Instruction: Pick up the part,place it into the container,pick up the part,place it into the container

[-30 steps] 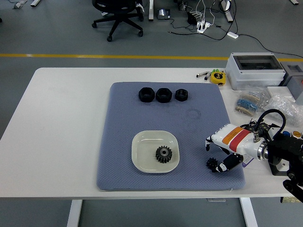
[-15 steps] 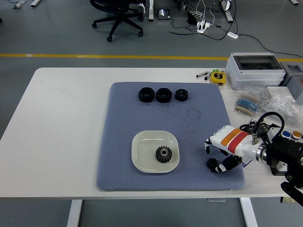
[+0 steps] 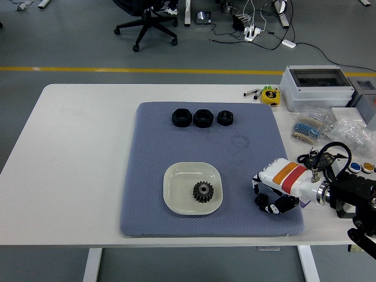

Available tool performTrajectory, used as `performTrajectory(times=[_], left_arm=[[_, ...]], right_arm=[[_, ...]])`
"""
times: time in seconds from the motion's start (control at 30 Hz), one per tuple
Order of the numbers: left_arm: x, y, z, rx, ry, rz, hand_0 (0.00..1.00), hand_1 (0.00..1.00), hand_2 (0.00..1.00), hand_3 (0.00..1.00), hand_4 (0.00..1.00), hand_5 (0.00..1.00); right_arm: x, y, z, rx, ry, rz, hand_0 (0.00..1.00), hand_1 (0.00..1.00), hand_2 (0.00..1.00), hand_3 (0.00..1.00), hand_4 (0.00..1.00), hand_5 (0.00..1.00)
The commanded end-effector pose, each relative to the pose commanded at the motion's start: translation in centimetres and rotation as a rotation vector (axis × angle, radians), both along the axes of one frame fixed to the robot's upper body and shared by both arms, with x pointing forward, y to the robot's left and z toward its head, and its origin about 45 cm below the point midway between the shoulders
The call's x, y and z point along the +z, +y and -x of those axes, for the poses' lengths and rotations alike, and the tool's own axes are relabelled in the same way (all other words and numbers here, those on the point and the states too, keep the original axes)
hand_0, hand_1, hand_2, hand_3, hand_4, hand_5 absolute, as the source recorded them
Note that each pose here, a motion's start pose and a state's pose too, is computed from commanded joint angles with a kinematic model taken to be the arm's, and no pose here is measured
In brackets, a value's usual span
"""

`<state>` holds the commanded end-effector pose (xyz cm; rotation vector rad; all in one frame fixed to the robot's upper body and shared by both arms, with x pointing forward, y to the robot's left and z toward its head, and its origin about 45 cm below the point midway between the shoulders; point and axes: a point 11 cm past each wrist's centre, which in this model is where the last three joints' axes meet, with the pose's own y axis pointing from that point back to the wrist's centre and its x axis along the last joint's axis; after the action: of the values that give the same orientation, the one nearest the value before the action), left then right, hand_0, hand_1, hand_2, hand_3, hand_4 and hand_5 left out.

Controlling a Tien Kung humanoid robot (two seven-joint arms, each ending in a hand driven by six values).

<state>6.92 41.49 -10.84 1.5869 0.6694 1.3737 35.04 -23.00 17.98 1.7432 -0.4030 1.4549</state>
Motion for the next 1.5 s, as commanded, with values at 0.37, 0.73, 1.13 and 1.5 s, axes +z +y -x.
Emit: performTrajectory(times=[0.37,0.73,1.13,1.5], left_arm=[[-0.02,-0.05,0.04,-0.003,0.003,0.002,0.700,0.671,0.655,0.563,0.634,0.580],[0.02,-0.10,-0.35,-0.004,-0.005,0.003,0.700,0.671,0.655,0.563,0.636,0.581],[0.05,-0.13,-0.54,-0.005,-0.008,0.004,0.700,0.671,0.655,0.562,0.637,0.582],[0.05,-0.12,-0.57,-0.007,-0.007,0.005,0.699,0.670,0.654,0.562,0.636,0.580]], right_arm=[[-0.22,-0.01,0.12,0.008,0.015,0.005,0.002,0.002,0.070,0.521,0.868,0.134],[0.06,-0.33,-0.22,-0.004,0.010,0.010,0.002,0.002,0.063,0.470,0.861,0.150],[0.13,-0.57,-0.38,-0.015,0.020,0.019,0.002,0.002,0.084,0.370,0.814,0.305],[0.24,-0.51,-0.34,-0.008,0.030,0.008,0.002,0.024,0.145,0.293,0.791,0.313]])
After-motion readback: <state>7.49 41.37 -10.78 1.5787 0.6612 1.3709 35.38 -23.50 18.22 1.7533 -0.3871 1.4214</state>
